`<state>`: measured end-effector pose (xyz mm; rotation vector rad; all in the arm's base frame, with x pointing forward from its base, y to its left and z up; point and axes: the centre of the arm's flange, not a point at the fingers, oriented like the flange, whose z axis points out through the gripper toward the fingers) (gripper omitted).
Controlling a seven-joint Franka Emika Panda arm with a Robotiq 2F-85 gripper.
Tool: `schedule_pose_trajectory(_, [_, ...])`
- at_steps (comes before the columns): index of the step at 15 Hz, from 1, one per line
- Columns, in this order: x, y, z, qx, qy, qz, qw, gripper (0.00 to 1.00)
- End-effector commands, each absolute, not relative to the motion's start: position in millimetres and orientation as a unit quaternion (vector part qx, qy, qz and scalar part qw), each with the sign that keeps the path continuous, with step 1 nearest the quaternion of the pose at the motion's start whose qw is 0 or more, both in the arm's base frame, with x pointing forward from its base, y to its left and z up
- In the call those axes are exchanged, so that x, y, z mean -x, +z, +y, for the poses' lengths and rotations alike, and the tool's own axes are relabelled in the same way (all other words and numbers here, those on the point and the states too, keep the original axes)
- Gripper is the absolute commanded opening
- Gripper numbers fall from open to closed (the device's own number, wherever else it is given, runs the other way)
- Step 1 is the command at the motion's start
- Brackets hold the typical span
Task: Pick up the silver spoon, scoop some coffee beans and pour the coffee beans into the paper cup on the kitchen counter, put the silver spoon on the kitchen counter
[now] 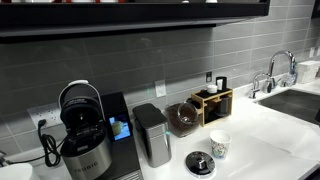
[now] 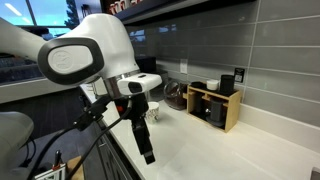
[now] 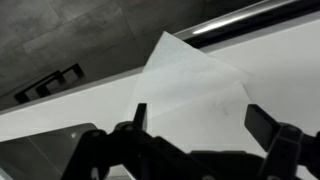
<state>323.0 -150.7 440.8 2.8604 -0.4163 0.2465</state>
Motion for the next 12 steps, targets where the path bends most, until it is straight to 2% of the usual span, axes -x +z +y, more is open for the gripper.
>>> schedule_pose_trajectory(1, [-344.6,452.6,-90.4,-0.983,0.141,-0.102,0.049,1.0])
schedule_pose_trajectory(9, [-394.6,471.8,45.7,-0.969,0.221,-0.033,-0.107,1.0])
schedule_pose_trajectory(10, [-379.4,476.1,28.9,-0.973,0.215,-0.045,-0.072,1.0])
schedule_pose_trajectory(12, [-384.2,476.8,46.0,-0.971,0.22,-0.036,-0.091,1.0])
